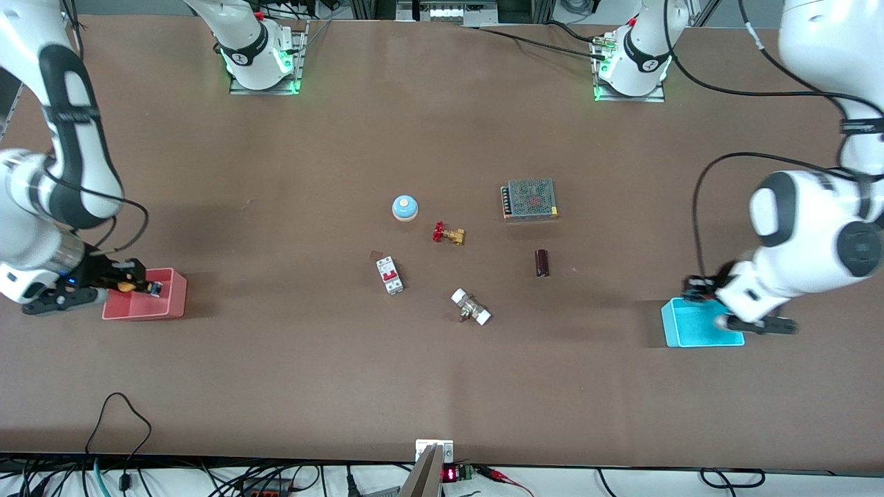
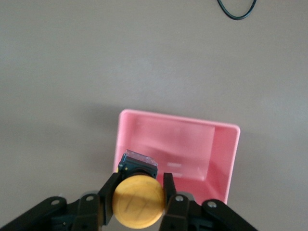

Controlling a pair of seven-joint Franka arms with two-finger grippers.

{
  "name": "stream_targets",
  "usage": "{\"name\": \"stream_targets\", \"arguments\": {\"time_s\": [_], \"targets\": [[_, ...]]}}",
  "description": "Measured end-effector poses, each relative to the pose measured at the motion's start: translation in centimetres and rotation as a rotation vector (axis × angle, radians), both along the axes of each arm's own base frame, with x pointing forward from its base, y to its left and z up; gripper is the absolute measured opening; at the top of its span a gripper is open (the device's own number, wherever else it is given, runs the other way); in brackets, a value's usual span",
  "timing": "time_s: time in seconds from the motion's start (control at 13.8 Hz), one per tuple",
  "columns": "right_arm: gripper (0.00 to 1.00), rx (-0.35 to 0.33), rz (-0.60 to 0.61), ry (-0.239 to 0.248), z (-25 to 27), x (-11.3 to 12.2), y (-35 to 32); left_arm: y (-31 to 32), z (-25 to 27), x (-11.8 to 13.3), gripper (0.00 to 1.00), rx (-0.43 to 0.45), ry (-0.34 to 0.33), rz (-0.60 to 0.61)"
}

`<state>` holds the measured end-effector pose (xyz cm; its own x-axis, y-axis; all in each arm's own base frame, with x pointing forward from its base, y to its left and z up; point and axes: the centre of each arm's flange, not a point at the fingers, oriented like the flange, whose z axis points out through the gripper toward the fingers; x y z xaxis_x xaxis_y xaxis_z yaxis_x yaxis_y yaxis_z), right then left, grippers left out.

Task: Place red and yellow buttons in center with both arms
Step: 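Lift the red button with the left gripper while the right gripper lifts yellow, then carry the red button toward the table middle while the right gripper carries yellow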

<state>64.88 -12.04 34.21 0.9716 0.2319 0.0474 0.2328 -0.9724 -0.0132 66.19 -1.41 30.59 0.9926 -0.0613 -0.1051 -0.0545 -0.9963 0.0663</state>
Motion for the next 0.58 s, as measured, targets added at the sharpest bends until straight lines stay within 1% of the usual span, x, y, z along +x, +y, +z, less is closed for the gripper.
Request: {"name": "stream_targets", "arguments": {"time_s": [0.14, 0.22, 0.29, 0.43, 0.58], "targets": [[0.41, 0.023, 0.000, 0.019, 4.5, -0.8, 2.0, -3.3, -2.5, -1.7, 0.43, 0.000, 0.058, -0.021], [0.41, 0.024, 0.000, 0.023, 6.5, -1.3, 3.7, -4.4, -3.4, -2.4, 0.43, -0.001, 0.078, -0.021], [0.41, 0.011, -0.009, 0.026, 8.3, -1.6, 5.7, -5.1, -4.0, -2.9, 0.43, -0.005, 0.095, -0.010], [0.41, -0.018, -0.064, 0.039, 10.3, -2.2, 10.8, -5.4, -5.1, -3.5, 0.43, -0.044, 0.124, 0.030], [0.41, -0.041, -0.116, 0.041, 10.4, -2.6, 16.8, -5.5, -6.7, -4.1, 0.43, -0.098, 0.137, 0.086]]}}
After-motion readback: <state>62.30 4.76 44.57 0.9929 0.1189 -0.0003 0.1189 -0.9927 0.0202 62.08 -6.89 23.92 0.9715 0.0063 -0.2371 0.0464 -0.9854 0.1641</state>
